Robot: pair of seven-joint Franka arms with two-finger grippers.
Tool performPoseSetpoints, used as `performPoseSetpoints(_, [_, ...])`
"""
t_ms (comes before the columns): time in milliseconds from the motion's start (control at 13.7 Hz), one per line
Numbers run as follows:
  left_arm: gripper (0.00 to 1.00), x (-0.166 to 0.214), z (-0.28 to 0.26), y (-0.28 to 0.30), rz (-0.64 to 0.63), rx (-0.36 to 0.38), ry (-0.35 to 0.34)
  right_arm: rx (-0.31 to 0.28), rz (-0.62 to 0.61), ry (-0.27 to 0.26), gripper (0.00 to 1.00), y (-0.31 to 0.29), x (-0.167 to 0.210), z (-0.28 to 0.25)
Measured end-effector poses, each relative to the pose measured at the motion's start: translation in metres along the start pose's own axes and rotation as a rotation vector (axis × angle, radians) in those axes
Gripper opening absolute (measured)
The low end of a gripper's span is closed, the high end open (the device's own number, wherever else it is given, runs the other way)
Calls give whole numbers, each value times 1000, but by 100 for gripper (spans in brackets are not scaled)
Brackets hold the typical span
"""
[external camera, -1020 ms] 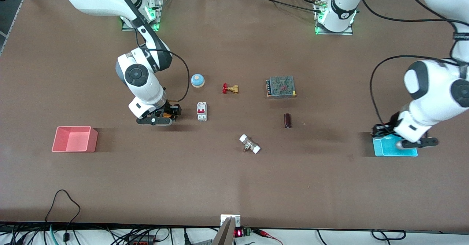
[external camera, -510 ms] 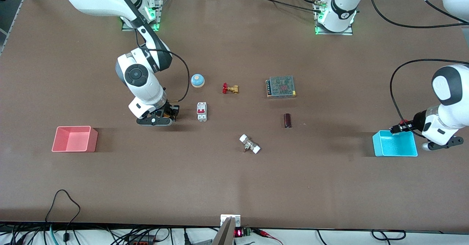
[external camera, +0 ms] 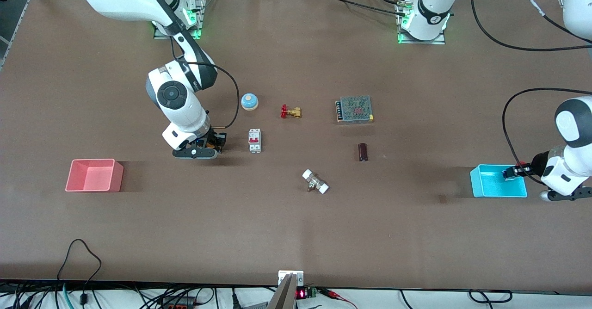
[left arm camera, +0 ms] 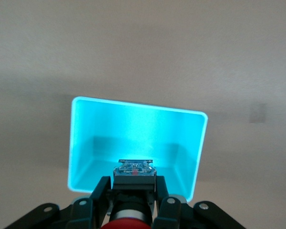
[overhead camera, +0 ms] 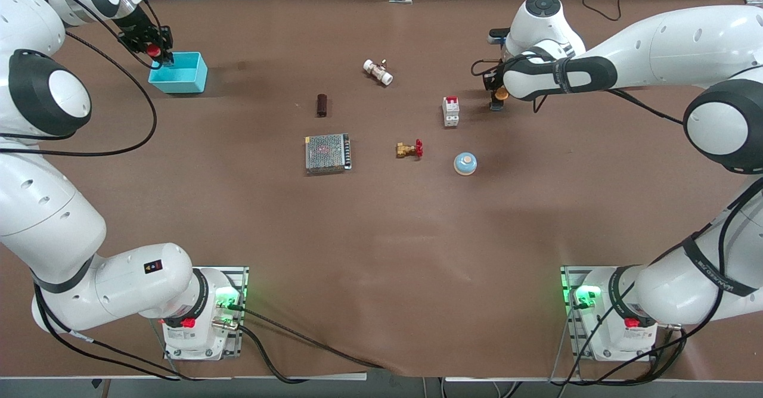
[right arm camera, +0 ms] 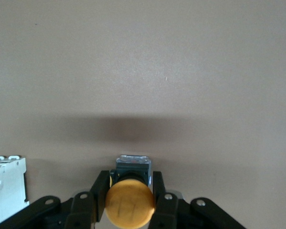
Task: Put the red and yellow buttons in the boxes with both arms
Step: 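Carry the red button with the left gripper over the cyan box, then release the red button into the cyan box while the right gripper carries yellow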
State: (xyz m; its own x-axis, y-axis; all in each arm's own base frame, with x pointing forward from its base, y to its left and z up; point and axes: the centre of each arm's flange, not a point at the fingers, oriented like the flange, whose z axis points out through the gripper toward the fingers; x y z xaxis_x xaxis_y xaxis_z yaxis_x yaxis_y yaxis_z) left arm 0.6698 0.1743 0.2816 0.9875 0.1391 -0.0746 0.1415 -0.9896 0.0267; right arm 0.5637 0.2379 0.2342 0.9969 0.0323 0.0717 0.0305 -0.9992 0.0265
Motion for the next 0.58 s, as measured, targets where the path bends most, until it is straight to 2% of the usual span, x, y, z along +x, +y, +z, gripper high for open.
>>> performPoseSetpoints(291, [43,8,35,-1,1,-12,-36,-7,-25,29,41,27,23,-27])
performPoseSetpoints(583, [43,16,41,-3,1,-14,-31,-69,-58,25,41,92,56,-109])
